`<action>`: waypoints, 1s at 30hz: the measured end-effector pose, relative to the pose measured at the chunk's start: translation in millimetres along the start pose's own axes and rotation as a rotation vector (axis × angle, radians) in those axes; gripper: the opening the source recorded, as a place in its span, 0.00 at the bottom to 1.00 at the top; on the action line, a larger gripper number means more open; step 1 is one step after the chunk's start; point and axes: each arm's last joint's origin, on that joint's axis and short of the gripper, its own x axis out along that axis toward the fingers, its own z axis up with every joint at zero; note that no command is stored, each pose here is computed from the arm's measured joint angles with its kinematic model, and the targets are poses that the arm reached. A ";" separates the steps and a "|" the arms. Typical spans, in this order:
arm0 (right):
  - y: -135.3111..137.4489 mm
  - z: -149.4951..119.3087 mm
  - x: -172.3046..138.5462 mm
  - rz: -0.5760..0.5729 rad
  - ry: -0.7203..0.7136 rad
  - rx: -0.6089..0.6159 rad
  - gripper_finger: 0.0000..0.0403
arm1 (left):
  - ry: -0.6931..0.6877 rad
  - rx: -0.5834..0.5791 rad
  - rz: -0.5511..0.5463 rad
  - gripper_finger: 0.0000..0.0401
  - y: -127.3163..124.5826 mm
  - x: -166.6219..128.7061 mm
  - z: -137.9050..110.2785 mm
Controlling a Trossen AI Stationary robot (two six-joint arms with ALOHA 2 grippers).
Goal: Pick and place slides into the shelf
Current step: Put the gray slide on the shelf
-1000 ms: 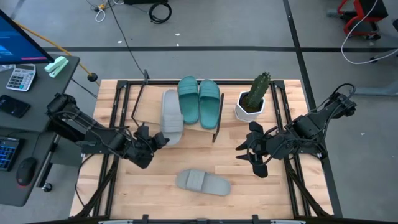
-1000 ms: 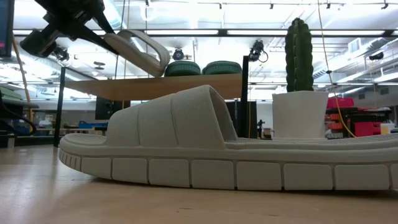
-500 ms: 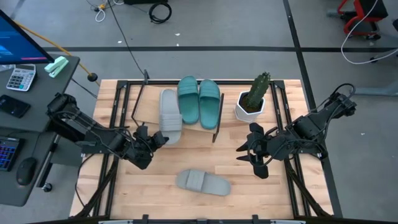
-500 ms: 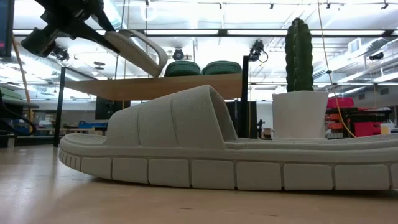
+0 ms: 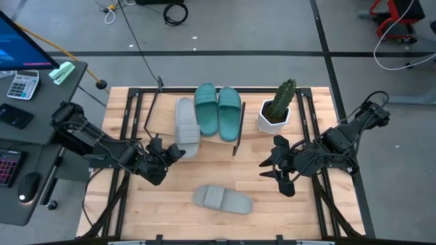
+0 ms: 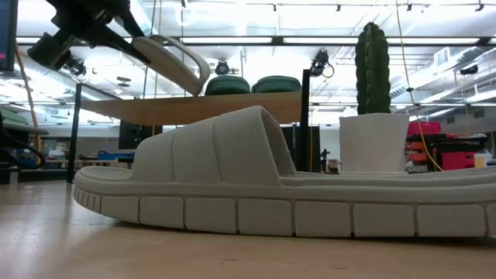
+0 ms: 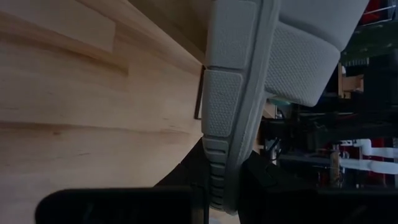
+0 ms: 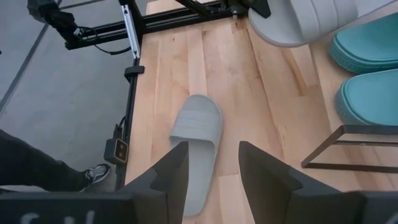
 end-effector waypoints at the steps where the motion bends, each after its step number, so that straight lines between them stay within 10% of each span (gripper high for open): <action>1: 0.0 0.0 0.0 0.000 0.000 0.000 0.36 | 0.001 -0.002 -0.002 0.11 -0.2 -0.1 -0.1; 30: 0.1 0.1 0.1 0.001 -0.001 0.000 0.36 | 0.102 0.095 -0.034 0.33 -7.5 -0.7 -6.7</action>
